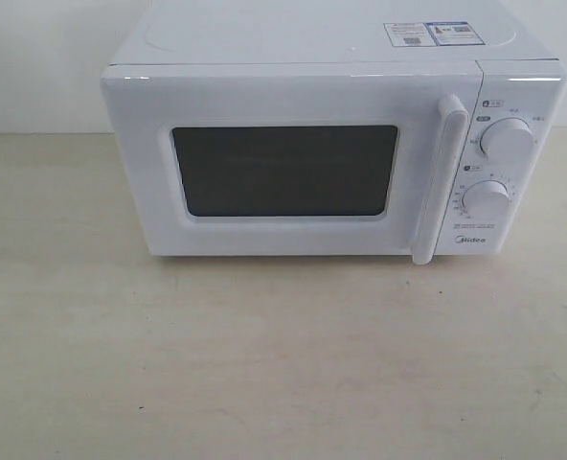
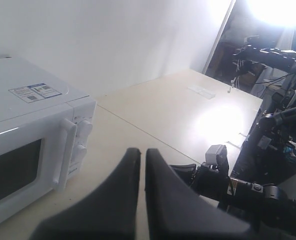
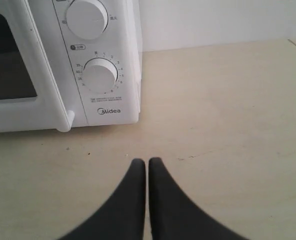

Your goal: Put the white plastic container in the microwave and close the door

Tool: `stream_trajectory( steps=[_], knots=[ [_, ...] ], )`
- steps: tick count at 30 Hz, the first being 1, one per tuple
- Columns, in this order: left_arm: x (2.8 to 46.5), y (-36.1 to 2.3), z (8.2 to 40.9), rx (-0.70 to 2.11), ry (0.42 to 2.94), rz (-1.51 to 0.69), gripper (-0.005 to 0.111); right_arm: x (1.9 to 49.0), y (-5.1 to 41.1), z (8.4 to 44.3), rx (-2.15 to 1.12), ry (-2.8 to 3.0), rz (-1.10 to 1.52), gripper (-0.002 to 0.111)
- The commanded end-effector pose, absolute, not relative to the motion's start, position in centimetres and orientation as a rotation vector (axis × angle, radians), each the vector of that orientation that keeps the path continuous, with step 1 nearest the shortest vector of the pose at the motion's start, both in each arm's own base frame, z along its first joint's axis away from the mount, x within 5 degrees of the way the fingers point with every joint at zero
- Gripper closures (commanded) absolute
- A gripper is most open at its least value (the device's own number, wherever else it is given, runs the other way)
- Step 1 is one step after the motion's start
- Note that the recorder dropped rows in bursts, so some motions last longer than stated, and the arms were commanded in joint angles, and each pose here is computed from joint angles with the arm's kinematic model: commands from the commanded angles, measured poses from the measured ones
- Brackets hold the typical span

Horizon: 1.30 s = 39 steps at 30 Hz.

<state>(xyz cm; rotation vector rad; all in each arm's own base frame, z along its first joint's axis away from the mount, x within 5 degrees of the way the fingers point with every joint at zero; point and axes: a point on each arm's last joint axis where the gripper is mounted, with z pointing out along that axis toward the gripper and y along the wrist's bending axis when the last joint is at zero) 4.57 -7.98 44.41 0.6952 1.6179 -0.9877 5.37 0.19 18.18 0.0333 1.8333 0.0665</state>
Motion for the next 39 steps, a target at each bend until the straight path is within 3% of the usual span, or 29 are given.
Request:
stream_trajectory(
  steps=[1,24,29,33,39],
  knots=[
    [4.5,-8.0,44.4,0.682,1.616,-1.001,0.102,5.3,0.2,18.2,0.077,1.827,0.106,0.108],
    [4.5,-8.0,44.3,0.692,1.621,-0.989,0.102,5.3,0.3,18.2,0.104,1.827,0.133,0.108],
    [4.6,-6.0,44.6,0.811,1.614,-0.478,0.102,5.3,0.3,18.2,0.104,1.827,0.133,0.108],
    [4.1,-3.6,45.1,0.647,1.595,-0.187,0.102,5.3,0.3,18.2,0.102,1.827,0.131,0.108],
    [-0.6,1.3,45.0,0.219,1.578,0.14,0.102,5.3,0.3,18.2,0.102,1.827,0.131,0.108]
  ],
)
